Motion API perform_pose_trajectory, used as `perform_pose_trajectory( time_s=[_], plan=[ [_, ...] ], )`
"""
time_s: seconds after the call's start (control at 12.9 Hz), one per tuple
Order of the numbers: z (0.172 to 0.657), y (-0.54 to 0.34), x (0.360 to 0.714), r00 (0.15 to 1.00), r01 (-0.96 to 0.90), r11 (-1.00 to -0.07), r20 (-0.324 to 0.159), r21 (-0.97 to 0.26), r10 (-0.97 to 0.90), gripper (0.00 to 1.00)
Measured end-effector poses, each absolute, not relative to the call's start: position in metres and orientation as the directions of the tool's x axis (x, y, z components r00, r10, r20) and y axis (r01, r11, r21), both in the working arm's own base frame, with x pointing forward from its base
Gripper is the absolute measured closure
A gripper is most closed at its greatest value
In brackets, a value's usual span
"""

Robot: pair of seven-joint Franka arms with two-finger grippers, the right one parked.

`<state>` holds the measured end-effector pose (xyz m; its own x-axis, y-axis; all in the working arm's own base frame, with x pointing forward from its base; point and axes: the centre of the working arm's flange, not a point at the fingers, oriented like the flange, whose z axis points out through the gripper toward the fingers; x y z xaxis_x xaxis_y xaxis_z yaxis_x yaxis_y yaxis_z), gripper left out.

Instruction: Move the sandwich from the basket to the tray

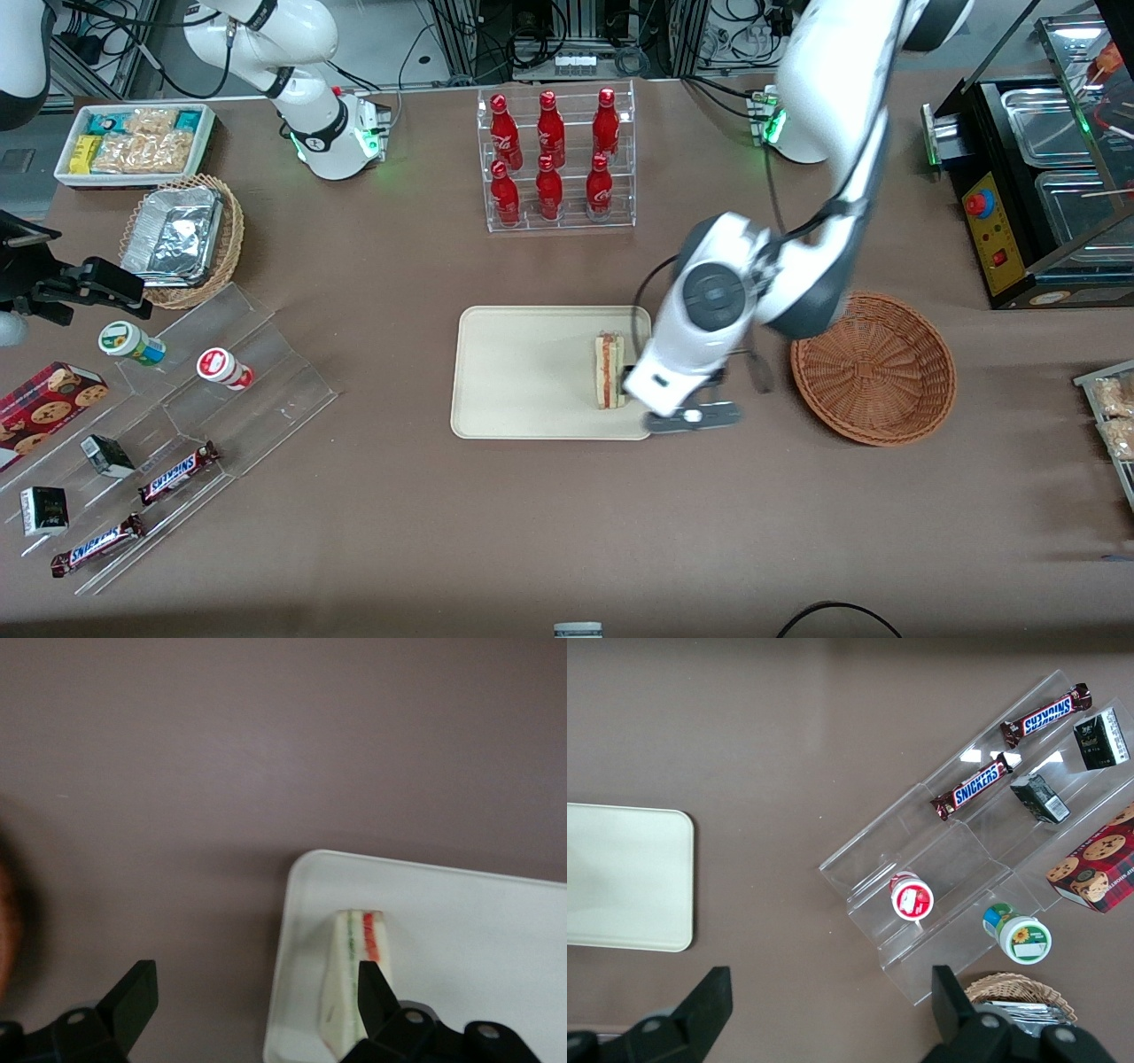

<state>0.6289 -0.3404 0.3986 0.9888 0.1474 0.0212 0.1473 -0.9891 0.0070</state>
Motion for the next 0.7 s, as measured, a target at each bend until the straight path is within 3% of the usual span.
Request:
perform_pose_trajectory(
  time_s=[0.39, 0.7],
  plan=[
    [0.465, -0.23, 0.625, 0.965, 0.263, -0.964, 0.032, -0.032, 0.262, 0.0],
    [0.499, -0.152, 0.61, 0.976, 0.217, -0.975, -0.014, -0.047, 0.218, 0.0]
  ],
)
